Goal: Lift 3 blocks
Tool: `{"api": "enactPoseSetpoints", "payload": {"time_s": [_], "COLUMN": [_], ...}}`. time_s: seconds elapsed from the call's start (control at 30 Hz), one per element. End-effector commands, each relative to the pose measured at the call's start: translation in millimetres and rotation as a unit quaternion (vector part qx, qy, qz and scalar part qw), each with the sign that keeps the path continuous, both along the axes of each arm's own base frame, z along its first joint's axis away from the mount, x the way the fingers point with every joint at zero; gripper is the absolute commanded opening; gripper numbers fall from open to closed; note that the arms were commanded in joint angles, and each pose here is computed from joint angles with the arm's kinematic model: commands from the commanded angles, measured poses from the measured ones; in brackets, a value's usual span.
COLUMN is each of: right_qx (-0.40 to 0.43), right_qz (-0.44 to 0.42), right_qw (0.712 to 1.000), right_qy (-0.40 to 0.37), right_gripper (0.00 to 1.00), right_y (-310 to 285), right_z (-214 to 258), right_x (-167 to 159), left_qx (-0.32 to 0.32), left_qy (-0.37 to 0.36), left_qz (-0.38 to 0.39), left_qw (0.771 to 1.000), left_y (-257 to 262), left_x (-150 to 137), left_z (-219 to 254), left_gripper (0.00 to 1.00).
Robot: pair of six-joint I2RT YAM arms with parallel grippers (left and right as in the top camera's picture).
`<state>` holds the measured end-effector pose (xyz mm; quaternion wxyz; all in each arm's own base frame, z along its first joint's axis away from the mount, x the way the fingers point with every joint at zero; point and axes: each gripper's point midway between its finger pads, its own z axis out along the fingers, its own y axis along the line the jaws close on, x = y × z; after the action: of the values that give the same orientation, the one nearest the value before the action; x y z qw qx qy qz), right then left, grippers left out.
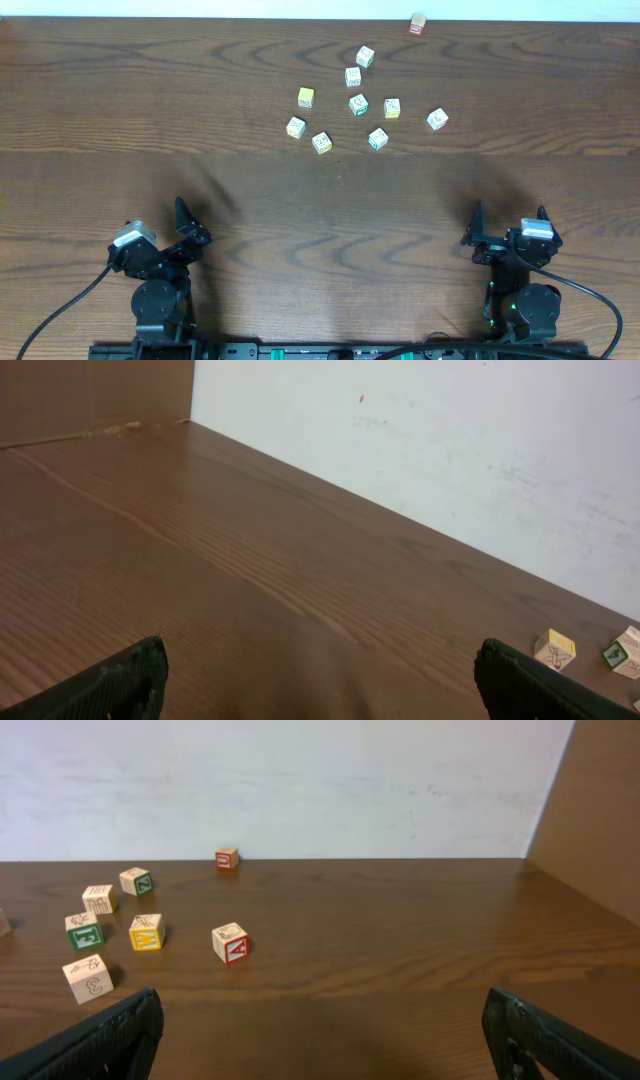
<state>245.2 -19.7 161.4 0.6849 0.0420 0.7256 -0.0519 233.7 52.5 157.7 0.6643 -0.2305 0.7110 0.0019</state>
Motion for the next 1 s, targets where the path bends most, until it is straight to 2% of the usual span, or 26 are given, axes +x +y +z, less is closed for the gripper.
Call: {"api": "enactPoseSetpoints", "payload": {"time_s": [0.0,0.4,0.6,0.8,0.83,0.97], "right_qx": [0.0,0.0,0.065,0.083,0.109,0.11], "right_qz": [0.0,0.0,0.051,0.056,0.078,0.108], "right_qw": [1.0,1.0,0.997,0.995,0.991,0.988], "right_qy": [0.001,0.001,0.0,-0.015,-0.011,-0.011], "right_gripper": [0.99,0.99,0.99,0.99,0.99,0.99], "right_y": [-1,-1,18,20,28,38], "right_z": [-1,-1,-3,4,3,5], "right_x": [0,0,1,2,2,1], "left_qx": [0.008,0.008,0.008,0.008,0.008,0.008], "left_qy": [0.02,0.02,0.02,0.02,0.02,0.02], "left_qz": [0.001,0.001,0.001,0.001,0.001,0.001], "left_qw": [1.0,1.0,1.0,1.0,1.0,1.0], "left_y": [1,1,1,1,1,1], "left_x": [0,0,0,0,0,0], "left_z": [-15,-15,-15,-15,-15,-15], "left_gripper": [0.98,0.98,0.98,0.98,0.98,0.98]}}
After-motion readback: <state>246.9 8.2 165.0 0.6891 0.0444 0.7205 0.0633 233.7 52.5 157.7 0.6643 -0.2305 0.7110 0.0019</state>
